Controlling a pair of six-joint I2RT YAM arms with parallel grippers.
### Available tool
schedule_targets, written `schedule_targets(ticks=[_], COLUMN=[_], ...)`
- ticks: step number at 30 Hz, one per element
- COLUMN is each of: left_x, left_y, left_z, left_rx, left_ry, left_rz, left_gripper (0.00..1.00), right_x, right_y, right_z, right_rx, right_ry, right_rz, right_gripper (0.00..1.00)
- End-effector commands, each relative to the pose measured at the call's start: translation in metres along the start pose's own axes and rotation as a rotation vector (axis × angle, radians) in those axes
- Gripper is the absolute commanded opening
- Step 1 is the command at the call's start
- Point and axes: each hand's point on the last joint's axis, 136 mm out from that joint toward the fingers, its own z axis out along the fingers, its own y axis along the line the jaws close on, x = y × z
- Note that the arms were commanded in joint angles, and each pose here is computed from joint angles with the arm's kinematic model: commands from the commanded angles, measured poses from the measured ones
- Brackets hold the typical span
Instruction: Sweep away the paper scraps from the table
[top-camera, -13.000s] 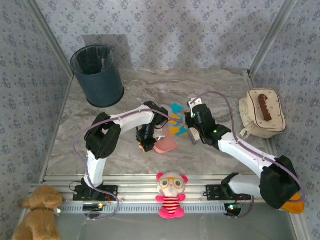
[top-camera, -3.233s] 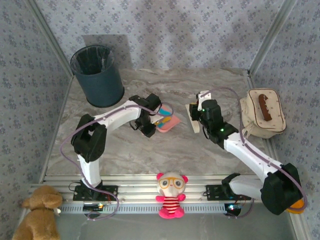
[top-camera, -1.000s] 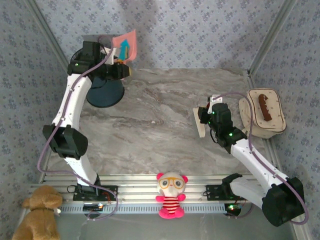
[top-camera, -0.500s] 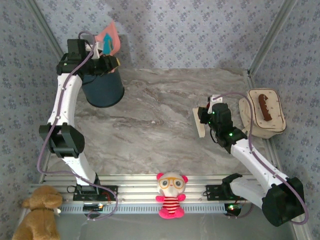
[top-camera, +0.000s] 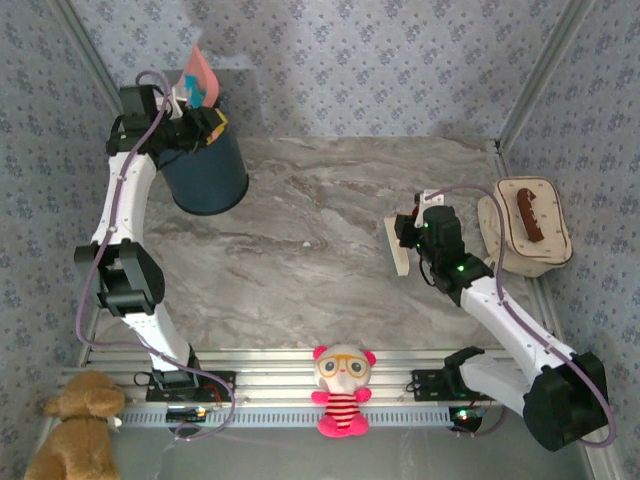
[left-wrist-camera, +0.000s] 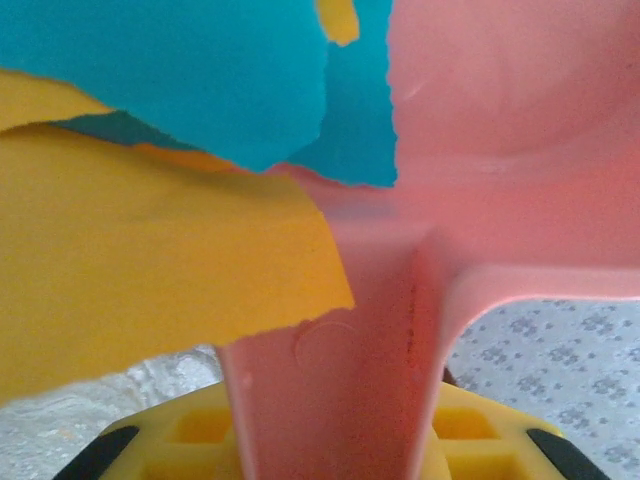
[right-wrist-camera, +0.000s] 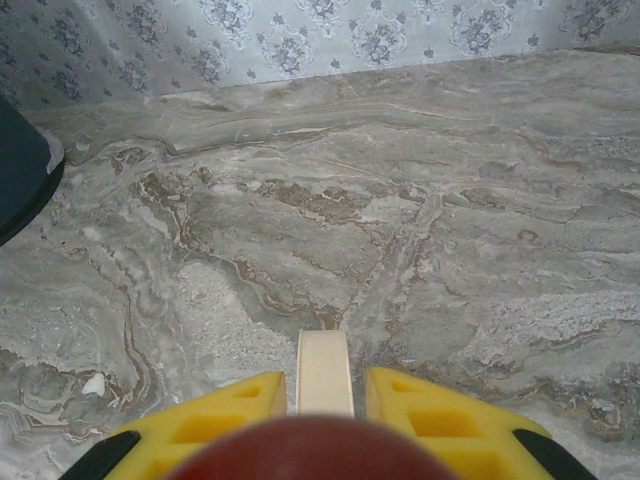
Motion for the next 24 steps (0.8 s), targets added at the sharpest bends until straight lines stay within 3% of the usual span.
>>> schedule_targets(ticks=[1,24], left_x=[-0.010,-0.028], left_y=[-0.019,-0.018], left_z=[0.000,0.012], left_rx=[0.094,0.238], left_ry=[-0.018,-0.086], left_rz=[-0.004,-0.210], left_gripper=[0.00,0.00], right_x=[-0.001,0.003], right_y=[0.001,0.001], right_z=[0.001,0.005], right_rx=[-0.010,-0.015], right_ry=[-0.004,0.008], right_rz=[0.023,0.028], right_gripper=[0.00,0.00])
